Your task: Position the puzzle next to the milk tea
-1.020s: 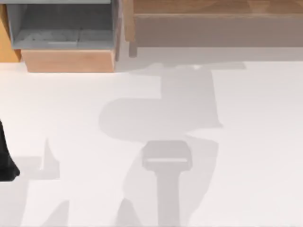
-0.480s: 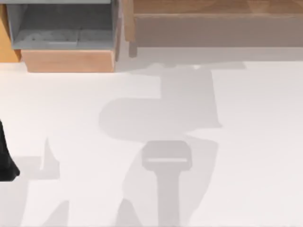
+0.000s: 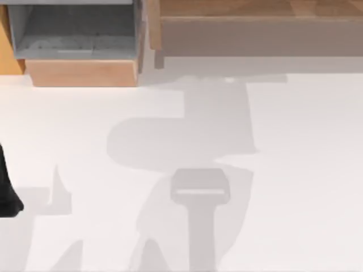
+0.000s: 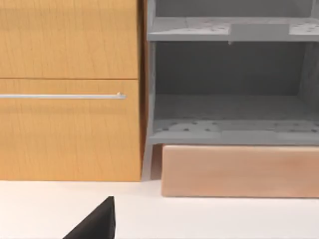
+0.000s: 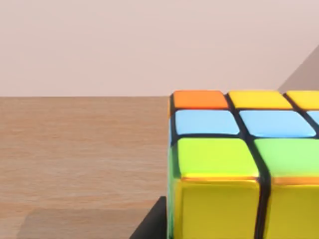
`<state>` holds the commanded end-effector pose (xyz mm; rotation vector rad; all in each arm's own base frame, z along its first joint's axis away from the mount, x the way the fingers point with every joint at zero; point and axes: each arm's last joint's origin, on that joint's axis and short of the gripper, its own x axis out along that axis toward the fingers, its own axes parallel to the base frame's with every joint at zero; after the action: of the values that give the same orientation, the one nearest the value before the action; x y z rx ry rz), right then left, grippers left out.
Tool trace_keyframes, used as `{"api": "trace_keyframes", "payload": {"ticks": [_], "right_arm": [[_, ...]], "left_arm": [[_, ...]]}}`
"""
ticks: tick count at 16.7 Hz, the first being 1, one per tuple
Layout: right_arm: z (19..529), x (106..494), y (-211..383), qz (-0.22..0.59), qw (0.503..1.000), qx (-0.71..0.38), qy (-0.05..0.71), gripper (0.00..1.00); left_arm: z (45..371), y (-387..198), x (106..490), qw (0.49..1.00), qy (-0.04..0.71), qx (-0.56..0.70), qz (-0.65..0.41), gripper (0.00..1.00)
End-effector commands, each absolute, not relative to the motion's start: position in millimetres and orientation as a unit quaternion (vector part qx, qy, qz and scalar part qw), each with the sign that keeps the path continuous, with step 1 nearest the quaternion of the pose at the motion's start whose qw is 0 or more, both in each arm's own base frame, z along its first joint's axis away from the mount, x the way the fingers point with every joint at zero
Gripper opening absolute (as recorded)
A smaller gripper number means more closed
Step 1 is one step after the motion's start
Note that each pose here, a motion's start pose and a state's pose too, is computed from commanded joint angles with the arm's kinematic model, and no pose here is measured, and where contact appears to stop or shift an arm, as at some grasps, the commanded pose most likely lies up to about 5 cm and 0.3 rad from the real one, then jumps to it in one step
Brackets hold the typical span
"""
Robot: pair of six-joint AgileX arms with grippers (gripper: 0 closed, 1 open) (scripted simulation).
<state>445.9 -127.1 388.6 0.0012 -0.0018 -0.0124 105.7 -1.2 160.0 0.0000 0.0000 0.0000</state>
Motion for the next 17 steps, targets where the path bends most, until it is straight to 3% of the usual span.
{"api": "trace_keyframes", "payload": {"ticks": [6,10,13,17], "right_arm": [[400.8,436.3,-125.1,-0.011,1.000,-0.004,-0.004,0.00],[435.1,383.9,-126.6,-0.053,0.998,-0.019,0.024,0.00],[436.7,335.3,-127.8,-0.094,0.991,-0.023,0.097,0.00],[395.5,275.0,-127.5,-0.133,0.957,-0.017,0.258,0.00]], "left_arm": [[160.0,-1.2,105.7,1.000,0.000,0.000,0.000,1.00],[160.0,-1.2,105.7,1.000,0.000,0.000,0.000,1.00],[160.0,-1.2,105.7,1.000,0.000,0.000,0.000,1.00],[160.0,-1.2,105.7,1.000,0.000,0.000,0.000,1.00]]}}
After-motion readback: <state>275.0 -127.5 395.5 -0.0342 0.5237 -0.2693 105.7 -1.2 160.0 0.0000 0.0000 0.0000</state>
